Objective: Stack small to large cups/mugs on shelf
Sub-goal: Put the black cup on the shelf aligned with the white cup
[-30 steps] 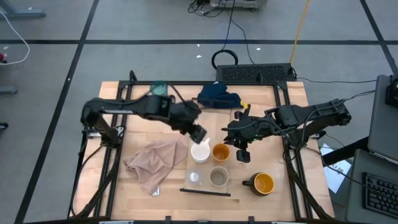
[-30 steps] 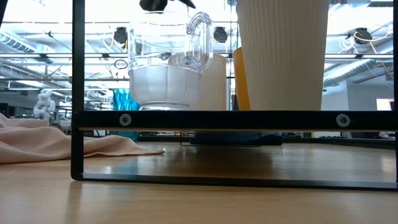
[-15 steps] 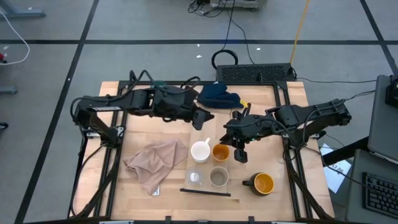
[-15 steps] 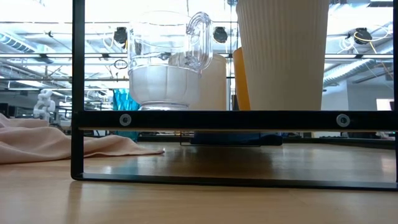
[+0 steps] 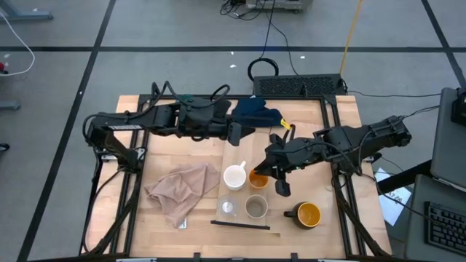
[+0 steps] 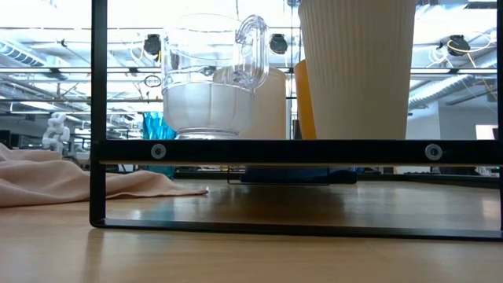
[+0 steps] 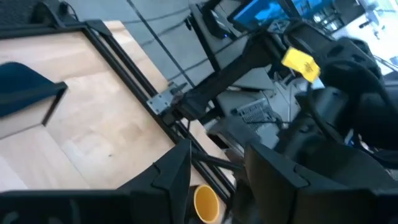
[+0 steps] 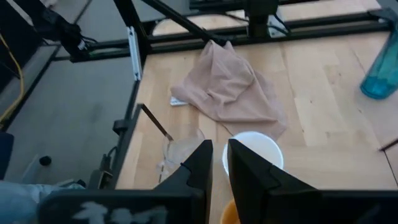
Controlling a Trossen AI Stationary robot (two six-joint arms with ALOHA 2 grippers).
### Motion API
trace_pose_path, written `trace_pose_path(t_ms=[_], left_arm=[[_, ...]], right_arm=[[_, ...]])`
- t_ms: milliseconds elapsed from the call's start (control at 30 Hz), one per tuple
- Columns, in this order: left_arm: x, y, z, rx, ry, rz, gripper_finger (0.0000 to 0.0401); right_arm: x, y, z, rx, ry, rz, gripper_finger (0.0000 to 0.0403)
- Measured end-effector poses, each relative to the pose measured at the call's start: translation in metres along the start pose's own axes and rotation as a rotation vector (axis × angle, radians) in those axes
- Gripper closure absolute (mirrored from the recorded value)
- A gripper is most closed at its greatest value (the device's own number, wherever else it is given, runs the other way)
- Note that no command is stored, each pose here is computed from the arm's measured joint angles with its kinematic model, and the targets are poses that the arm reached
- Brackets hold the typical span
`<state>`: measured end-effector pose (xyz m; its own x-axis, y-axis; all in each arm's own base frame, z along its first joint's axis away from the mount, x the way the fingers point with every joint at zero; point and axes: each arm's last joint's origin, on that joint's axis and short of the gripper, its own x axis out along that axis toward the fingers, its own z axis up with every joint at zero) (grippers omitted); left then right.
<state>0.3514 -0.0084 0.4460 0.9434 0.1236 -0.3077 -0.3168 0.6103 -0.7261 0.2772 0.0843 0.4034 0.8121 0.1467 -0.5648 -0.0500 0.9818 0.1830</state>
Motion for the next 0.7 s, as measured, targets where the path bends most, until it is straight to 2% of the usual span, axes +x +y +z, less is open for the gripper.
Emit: trace_pose_path(t_ms=[333,700], left_arm=[[0.0,0.0004,0.001,-0.021,-0.03,0.019,0.0251],[0.0,0.0003,0.0007,0.0,-0.023,0.015,0.0251]], right_arm=[[-0.0009,0.0084,0.0041,-0.005,-0.059,0.039,0.0361],[-0.0008,0.0077,0.0036,0.011,-0.052,0.036,0.0361]])
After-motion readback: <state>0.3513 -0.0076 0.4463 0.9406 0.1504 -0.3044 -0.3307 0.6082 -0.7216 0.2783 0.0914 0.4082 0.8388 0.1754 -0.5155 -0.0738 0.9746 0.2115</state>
